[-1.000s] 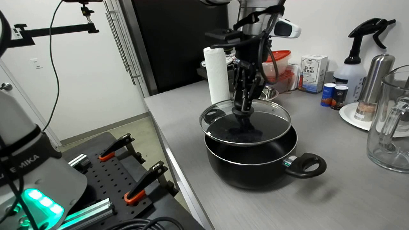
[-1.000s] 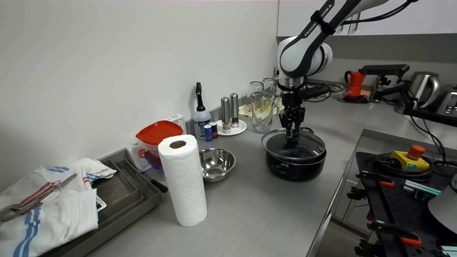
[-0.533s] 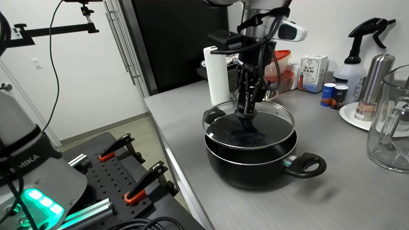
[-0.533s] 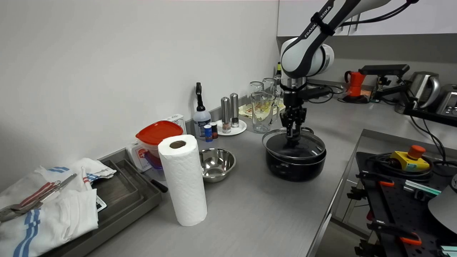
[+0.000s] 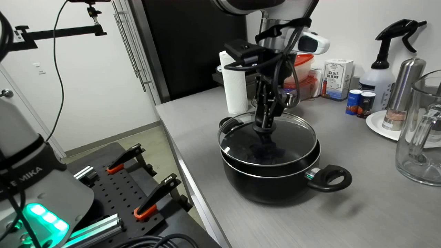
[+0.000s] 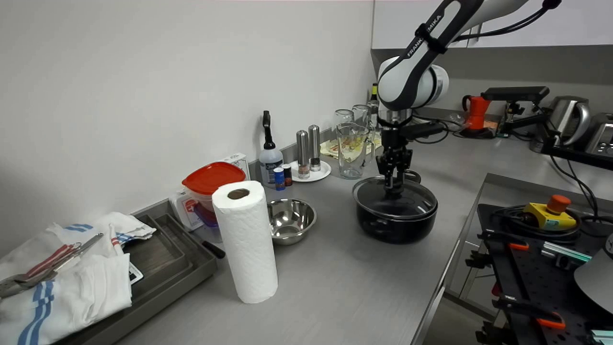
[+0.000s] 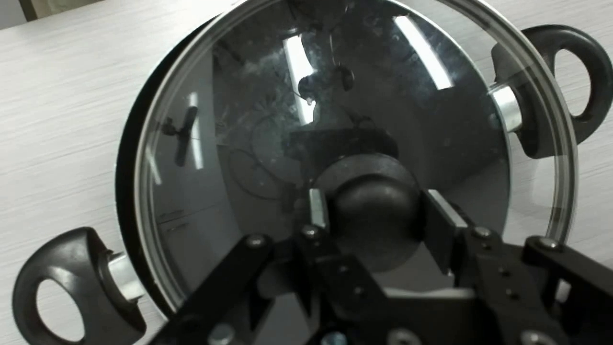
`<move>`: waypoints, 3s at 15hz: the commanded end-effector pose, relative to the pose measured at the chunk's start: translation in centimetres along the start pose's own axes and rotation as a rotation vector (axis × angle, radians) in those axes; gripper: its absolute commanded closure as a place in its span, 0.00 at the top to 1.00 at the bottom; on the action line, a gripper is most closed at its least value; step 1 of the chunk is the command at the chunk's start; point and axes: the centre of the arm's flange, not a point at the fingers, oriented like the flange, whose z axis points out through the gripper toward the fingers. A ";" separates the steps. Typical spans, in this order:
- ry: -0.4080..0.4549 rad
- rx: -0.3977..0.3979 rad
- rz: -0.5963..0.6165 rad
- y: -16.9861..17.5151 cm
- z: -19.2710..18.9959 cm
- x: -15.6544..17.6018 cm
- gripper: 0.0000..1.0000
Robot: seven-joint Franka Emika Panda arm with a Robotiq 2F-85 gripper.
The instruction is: Cover the pot
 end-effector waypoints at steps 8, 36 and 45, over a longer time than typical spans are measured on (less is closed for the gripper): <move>0.037 0.076 0.029 1.9 -0.4 -0.2 0.25; 0.092 -0.054 0.080 1.3 0.5 0.6 0.25; 0.110 -0.082 0.068 0.5 0.3 0.6 0.82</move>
